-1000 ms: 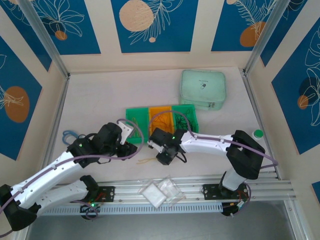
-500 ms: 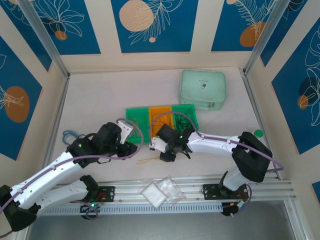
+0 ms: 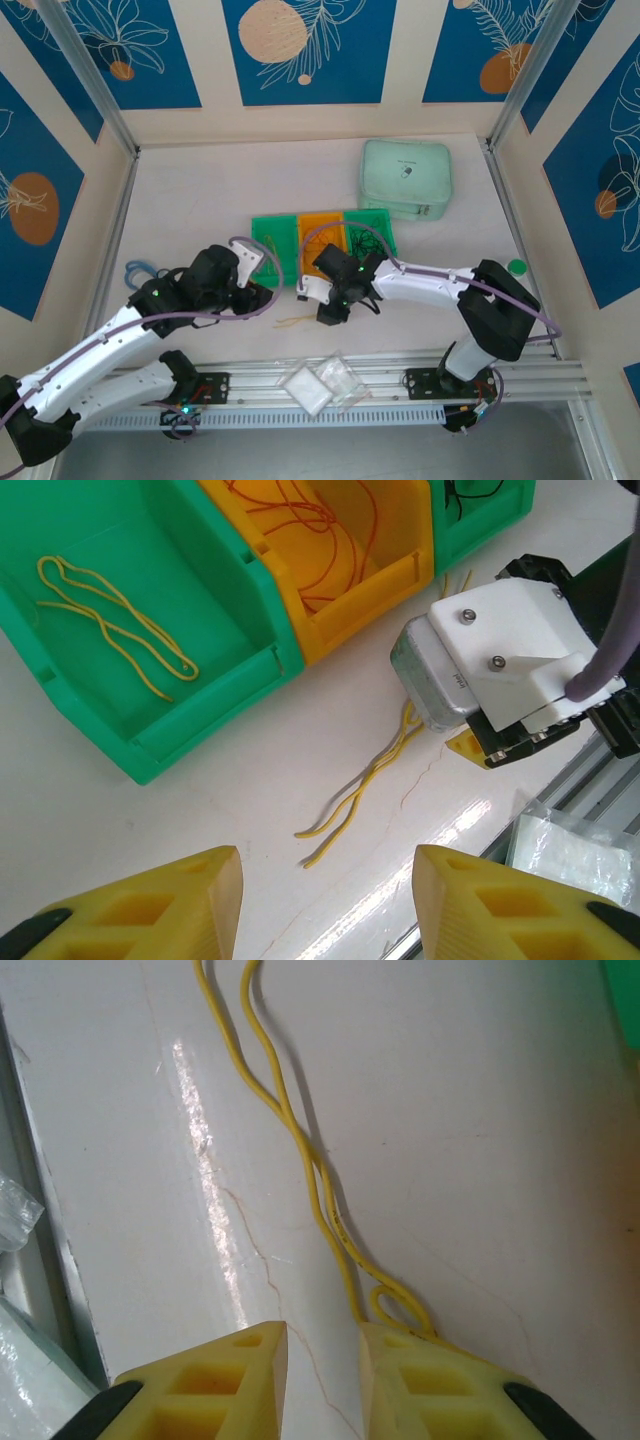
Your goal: Untangle the cables
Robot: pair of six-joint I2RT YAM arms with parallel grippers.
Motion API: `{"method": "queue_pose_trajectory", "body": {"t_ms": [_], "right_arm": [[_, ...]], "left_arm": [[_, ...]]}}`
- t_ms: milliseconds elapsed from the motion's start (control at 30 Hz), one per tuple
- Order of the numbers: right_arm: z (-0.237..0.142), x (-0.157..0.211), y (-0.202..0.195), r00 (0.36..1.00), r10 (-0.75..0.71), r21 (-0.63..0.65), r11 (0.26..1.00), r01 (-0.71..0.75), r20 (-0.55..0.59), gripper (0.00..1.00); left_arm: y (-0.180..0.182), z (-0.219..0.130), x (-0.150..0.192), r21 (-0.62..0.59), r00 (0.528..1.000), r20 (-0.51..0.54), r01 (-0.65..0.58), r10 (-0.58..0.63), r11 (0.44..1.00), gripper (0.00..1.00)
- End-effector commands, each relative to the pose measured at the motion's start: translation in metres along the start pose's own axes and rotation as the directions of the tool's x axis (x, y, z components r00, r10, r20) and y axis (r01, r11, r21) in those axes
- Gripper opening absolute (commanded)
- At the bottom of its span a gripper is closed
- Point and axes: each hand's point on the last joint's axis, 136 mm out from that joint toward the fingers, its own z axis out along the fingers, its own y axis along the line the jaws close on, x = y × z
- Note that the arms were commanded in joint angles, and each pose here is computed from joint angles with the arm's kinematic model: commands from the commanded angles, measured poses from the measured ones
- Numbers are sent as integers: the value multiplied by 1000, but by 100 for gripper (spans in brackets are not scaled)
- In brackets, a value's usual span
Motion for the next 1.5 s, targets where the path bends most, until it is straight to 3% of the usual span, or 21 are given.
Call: {"method": "queue_pose_trajectory", "body": {"t_ms": [0,633,967,1033,1167,1467], "right_arm": [[-1,-11,-3,1000,-29,-11,1000,29,12,26],[15,8,-11,992,-33,-9,999,32,-122,26],[29,6,-26,986,-66,82,993,80,-155,25],[30,5,-26,985,-70,80,993,83,-155,20],[30,4,-21,986,-47,41,998,54,-160,0],[-6,-24,8,997,77,-108,991,-79,-16,0]], "left_arm": [[5,-3,3,-16,1000,0,-20,20,1000,48],[11,-4,9,-29,1000,-5,-16,16,999,48],[13,-2,11,-29,1000,-8,-10,10,1000,48],[14,-2,12,-30,1000,-9,-9,9,1000,48],[13,-2,11,-27,1000,-6,-8,8,1000,48],[7,4,10,12,1000,-19,7,-6,1000,48]]}}
